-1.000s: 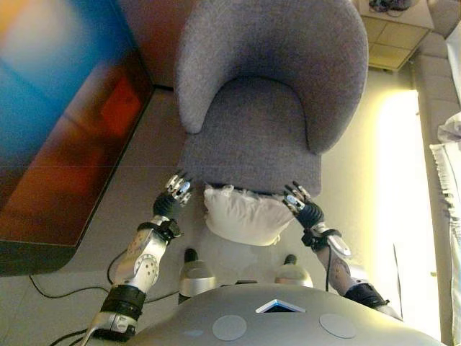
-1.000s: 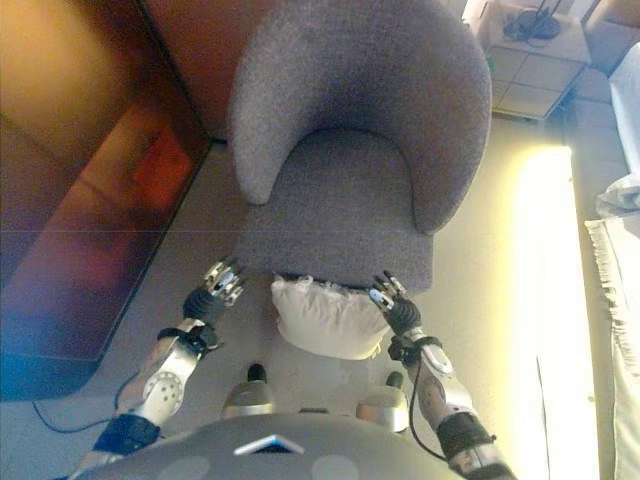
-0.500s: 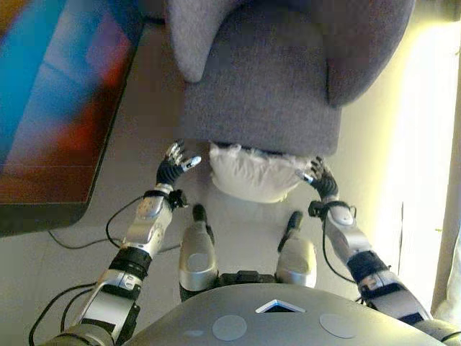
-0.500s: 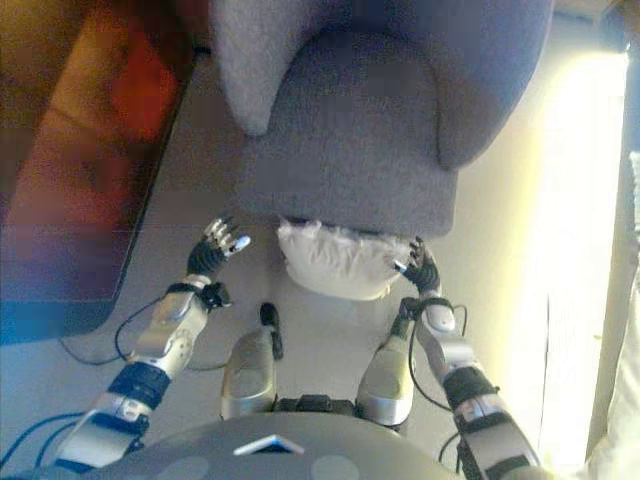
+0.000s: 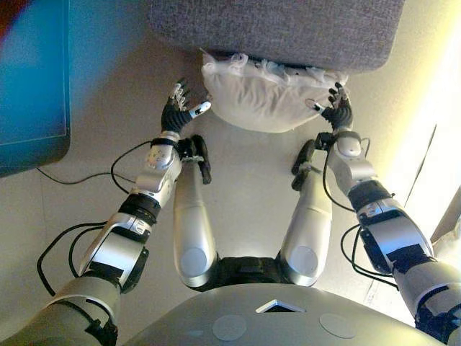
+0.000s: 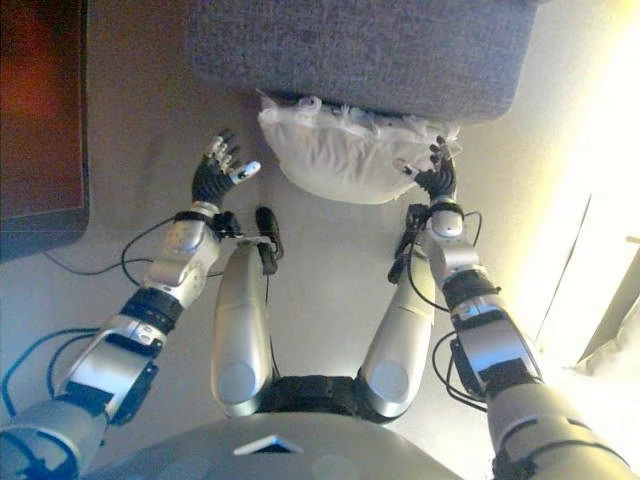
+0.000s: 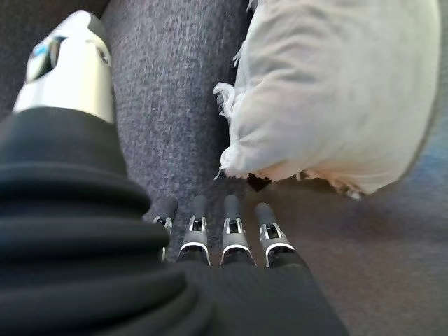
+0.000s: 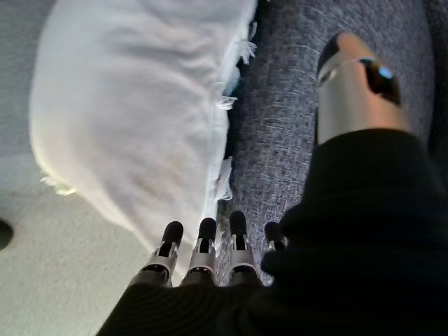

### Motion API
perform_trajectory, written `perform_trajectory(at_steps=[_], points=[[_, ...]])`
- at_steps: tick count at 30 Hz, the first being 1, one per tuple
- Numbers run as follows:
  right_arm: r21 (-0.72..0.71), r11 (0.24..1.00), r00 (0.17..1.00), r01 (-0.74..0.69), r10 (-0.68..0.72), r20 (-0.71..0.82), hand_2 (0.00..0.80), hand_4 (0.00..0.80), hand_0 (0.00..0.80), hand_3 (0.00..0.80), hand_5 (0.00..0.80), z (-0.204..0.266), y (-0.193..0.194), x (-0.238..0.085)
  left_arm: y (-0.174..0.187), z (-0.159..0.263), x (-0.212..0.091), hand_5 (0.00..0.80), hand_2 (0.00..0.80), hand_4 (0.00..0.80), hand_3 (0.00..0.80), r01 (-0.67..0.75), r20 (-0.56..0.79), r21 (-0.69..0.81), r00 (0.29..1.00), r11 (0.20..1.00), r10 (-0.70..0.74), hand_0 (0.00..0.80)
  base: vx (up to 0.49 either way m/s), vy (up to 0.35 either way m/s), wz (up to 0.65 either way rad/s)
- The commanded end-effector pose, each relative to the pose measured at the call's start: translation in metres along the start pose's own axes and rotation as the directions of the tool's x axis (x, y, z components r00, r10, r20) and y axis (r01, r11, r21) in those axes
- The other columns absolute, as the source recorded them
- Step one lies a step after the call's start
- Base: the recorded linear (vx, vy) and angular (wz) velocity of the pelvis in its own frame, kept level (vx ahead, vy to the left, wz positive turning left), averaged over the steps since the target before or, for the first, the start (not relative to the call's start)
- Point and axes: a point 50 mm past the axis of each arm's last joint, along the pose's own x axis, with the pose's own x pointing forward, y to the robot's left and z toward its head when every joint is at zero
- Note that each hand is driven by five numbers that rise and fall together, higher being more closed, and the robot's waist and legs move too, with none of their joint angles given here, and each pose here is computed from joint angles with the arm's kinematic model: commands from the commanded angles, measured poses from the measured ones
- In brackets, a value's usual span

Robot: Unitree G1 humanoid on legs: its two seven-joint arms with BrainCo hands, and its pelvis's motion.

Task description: Pick up the cushion and take it to the sofa

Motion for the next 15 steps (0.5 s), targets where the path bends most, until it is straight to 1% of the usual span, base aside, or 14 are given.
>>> perform_trajectory(at_steps=[1,4,8,12,15], points=[[0.006,0.994,0.994,0.106,-0.106,0.035,0.0,0.0,0.0,0.0,0.0,0.01,-0.031,0.005,-0.001,0.014,0.004,0.0,0.0,0.0,0.0,-0.014,0.08,-0.059,0.997,0.998,0.019,0.0,-0.027,-0.003,0.13],[-0.009,0.99,0.989,0.144,-0.143,0.039,0.0,0.0,0.0,0.0,0.0,0.019,-0.041,0.01,0.001,0.022,0.009,0.0,0.0,0.0,0.0,-0.012,0.105,-0.065,0.994,0.998,0.019,0.0,0.063,-0.007,0.02],[0.042,0.977,0.977,0.207,-0.209,0.043,0.0,0.0,0.0,0.0,0.0,0.034,-0.056,0.016,0.003,0.037,0.018,0.0,0.0,0.0,0.0,-0.024,0.133,-0.037,0.991,0.999,0.029,0.0,0.0,0.0,0.0],[0.033,0.966,0.964,0.256,-0.257,0.064,0.0,0.0,0.0,0.0,0.0,0.043,-0.067,0.018,0.011,0.046,0.027,0.0,0.0,0.0,0.0,-0.03,0.103,-0.041,0.994,0.999,0.034,0.0,-0.002,0.0,-0.02],[0.059,0.958,0.956,0.279,-0.283,0.078,0.0,0.0,0.0,0.0,0.0,0.048,-0.076,0.017,0.02,0.052,0.03,0.0,0.0,0.0,0.0,-0.056,0.094,-0.041,0.994,0.998,0.06,0.0,0.015,0.021,-0.05]])
